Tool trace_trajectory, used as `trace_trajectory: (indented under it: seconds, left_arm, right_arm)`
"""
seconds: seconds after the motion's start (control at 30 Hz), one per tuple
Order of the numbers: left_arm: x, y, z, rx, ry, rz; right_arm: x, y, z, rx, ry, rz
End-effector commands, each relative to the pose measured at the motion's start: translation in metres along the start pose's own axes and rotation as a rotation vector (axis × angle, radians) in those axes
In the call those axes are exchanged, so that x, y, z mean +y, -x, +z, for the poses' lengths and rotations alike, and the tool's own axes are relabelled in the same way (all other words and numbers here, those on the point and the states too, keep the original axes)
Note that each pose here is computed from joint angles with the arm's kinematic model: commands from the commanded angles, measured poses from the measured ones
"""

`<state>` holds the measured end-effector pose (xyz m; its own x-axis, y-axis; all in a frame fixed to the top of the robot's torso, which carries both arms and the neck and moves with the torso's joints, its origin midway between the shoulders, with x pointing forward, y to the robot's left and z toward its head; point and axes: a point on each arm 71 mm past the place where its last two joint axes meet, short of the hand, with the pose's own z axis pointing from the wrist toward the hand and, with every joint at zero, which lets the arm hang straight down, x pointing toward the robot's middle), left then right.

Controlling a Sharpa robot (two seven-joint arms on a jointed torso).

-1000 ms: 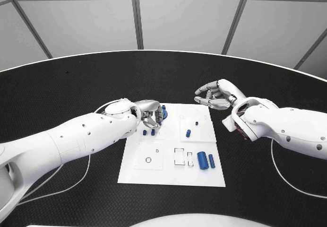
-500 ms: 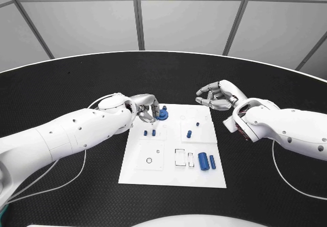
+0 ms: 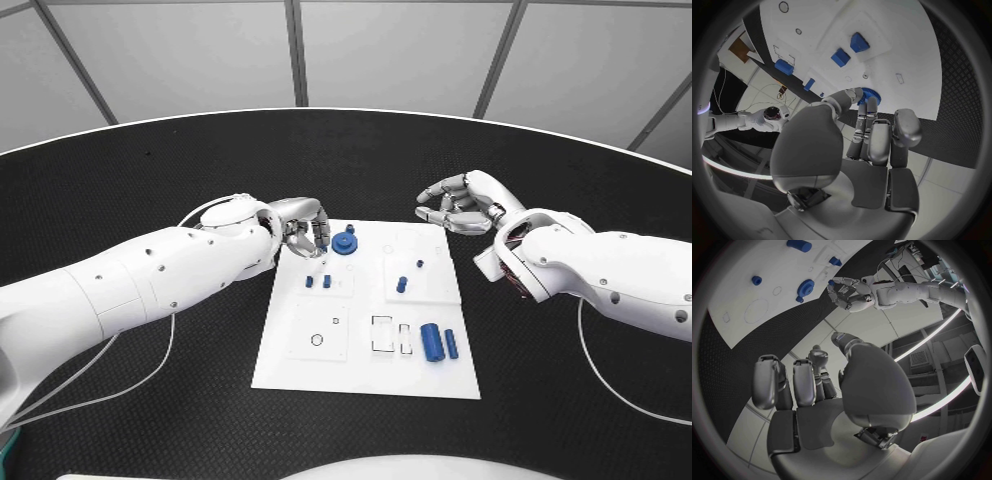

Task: Assemble the parts on the task board

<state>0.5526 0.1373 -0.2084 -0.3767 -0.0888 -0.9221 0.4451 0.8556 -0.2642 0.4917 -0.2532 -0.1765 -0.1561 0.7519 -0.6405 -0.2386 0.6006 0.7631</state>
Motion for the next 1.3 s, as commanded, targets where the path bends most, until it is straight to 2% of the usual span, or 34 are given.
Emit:
trace_trajectory:
  seconds: [0.03, 0.4, 0.93, 1.3]
  left_arm:
    - [0.0015, -0.0003, -0.0003, 0.004, 0.004, 0.000]
    - [0.0021, -0.0022, 0.0009, 0.010, 0.005, -0.001]
    - [0.0024, -0.0130, 0.0031, 0.035, 0.009, -0.008]
    - [0.0039, -0.0147, 0.0026, 0.043, 0.013, -0.009]
  right_arm:
    - [0.000, 0.000, 0.000, 0.000, 0.000, 0.000]
    - [0.000, 0.000, 0.000, 0.001, 0.001, 0.001]
    - [0.000, 0.000, -0.001, 0.001, 0.001, 0.001]
    - [0.000, 0.000, -0.001, 0.001, 0.001, 0.001]
